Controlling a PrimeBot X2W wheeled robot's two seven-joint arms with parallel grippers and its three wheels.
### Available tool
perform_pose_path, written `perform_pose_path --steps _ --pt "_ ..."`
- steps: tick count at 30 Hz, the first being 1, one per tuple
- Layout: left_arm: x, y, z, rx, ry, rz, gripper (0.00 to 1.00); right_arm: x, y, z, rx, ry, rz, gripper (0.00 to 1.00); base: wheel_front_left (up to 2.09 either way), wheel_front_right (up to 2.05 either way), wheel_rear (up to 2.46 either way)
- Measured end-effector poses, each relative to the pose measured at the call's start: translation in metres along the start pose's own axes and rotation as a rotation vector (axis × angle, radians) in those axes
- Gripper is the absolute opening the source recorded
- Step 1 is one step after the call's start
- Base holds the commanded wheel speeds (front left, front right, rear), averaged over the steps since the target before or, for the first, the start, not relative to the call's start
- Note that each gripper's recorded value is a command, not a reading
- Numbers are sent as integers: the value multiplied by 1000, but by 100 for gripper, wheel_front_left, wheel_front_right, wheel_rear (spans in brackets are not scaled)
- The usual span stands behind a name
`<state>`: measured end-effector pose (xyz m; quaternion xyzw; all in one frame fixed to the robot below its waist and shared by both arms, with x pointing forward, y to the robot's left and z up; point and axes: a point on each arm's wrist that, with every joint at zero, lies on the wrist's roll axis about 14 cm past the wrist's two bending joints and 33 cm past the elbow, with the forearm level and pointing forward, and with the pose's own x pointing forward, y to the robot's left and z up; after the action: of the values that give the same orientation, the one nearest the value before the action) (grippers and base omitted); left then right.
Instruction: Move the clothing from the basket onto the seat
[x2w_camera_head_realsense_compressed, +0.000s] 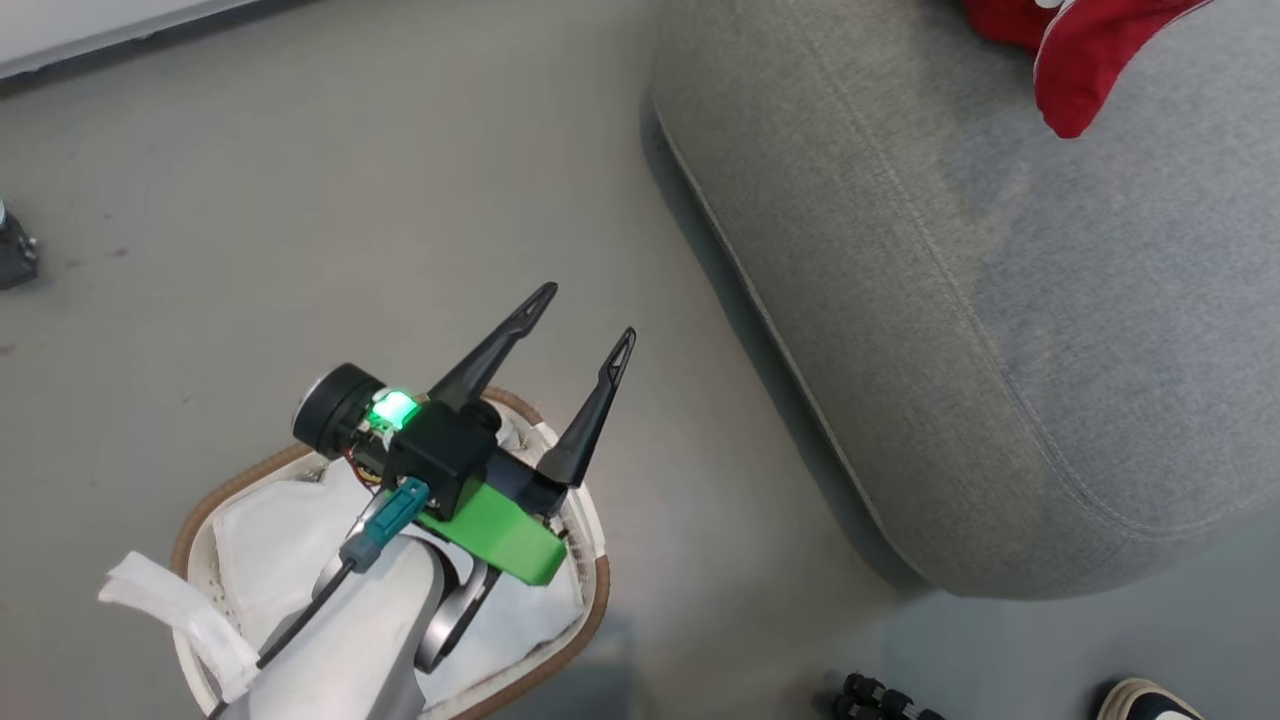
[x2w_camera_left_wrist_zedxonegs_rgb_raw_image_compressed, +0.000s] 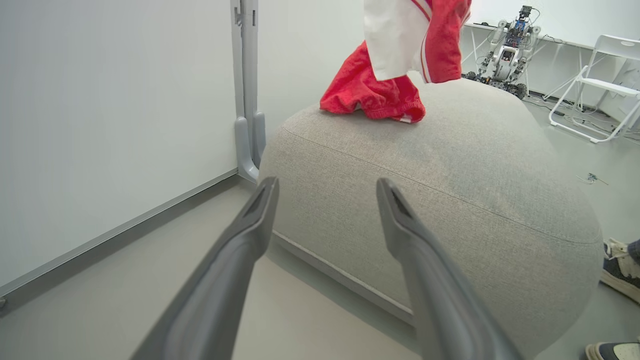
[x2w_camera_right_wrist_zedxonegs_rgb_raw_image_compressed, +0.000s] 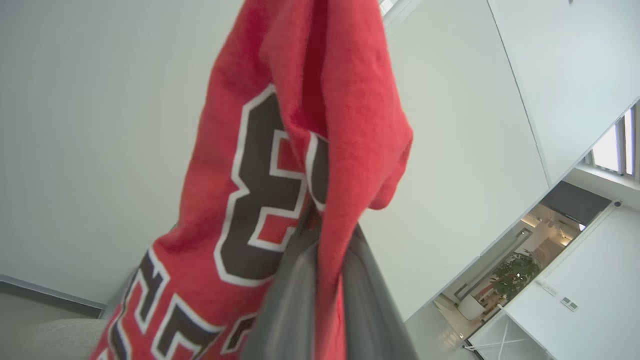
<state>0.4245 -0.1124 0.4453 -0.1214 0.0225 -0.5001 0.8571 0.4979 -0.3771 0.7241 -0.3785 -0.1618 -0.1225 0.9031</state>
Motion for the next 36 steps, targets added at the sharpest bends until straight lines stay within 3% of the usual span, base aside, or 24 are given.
perform_pose_path --steps 6,11,18,26,32,33,34,35,36 --pt "-10 26 -15 -9 24 50 100 20 -16 -36 -81 122 -74 0 0 0 0" --pt "-19 46 -28 -29 43 97 100 29 -15 -70 -85 218 -136 0 0 0 0" --pt "-33 61 -49 -73 78 141 100 12 44 -156 -1 488 -91 0 0 0 0" --pt "-51 84 -73 -102 119 209 100 -41 123 -237 92 754 -26 0 0 0 0" --pt "-58 97 -75 -91 126 248 100 -77 135 -265 131 850 -58 0 0 0 0" --pt "-59 99 -73 -87 123 252 100 -80 133 -266 132 849 -63 10 0 0 0" --pt "-59 99 -71 -83 121 255 100 -82 129 -267 136 840 -74 69 0 0 0" --pt "-59 99 -70 -81 119 256 100 -82 125 -266 134 828 -80 100 0 0 0" --pt "-58 100 -67 -78 115 258 100 -83 119 -265 130 817 -83 100 0 0 0"
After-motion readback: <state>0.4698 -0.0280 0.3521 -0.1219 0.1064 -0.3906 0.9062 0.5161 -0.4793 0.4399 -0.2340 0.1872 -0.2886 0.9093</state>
